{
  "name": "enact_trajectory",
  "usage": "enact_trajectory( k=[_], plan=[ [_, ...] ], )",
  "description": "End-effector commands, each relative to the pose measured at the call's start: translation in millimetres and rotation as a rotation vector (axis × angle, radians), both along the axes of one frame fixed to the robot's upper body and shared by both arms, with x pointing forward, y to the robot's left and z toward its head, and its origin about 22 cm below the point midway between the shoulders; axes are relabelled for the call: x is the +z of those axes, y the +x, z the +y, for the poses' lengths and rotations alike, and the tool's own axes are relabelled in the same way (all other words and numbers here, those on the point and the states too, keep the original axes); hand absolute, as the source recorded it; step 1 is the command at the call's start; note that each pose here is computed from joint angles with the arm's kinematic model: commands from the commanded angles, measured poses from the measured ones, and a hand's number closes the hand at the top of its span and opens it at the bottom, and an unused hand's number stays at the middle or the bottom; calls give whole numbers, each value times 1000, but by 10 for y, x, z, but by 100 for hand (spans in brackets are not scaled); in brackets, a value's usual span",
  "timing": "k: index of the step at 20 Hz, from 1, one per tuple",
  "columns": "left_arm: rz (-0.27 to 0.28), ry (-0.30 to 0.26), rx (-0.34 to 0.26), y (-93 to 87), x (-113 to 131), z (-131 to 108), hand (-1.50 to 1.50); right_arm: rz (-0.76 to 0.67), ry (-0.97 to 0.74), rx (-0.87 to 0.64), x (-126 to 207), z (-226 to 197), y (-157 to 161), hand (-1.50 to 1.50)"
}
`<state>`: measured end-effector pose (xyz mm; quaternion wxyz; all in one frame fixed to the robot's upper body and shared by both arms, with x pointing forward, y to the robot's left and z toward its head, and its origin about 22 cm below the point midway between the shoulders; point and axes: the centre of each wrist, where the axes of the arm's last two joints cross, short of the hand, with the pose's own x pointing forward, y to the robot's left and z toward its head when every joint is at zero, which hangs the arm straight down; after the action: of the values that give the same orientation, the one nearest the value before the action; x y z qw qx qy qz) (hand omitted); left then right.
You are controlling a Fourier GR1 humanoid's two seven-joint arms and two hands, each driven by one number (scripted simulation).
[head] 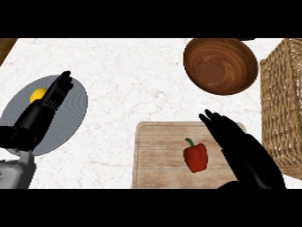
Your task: Pick the bell pepper from the cutting board and place it in the basket
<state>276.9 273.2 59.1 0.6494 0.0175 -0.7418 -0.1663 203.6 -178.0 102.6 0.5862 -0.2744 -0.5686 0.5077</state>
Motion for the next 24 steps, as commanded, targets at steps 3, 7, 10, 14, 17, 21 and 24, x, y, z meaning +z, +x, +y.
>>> enact_trajectory(
  k=[3, 7, 10, 14, 17, 21, 24],
  plan=[
    [-1, -7, 12, -57, -154, -141, 0, -22, 48, 38, 99, -171, 140, -150],
    [2, 0, 6, 104, -44, -96, 0, -13, 78, 65, -72, 164, 0, -150],
    [6, 1, 2, 161, 97, -96, 0, -4, 37, 66, 11, 55, -285, -150],
    [-2, -6, -5, -57, 18, 12, 0, 18, -3, 30, -33, 281, -146, -150],
    [12, -5, -3, -241, -89, -62, 0, 13, -32, 8, -66, 37, -18, -150],
    [8, -2, 9, -102, 81, -56, 0, 11, -56, 22, -256, 249, 39, -150],
    [-21, -2, 16, -103, -99, -305, 0, 25, -58, 32, -205, 469, 77, -150]
  ],
)
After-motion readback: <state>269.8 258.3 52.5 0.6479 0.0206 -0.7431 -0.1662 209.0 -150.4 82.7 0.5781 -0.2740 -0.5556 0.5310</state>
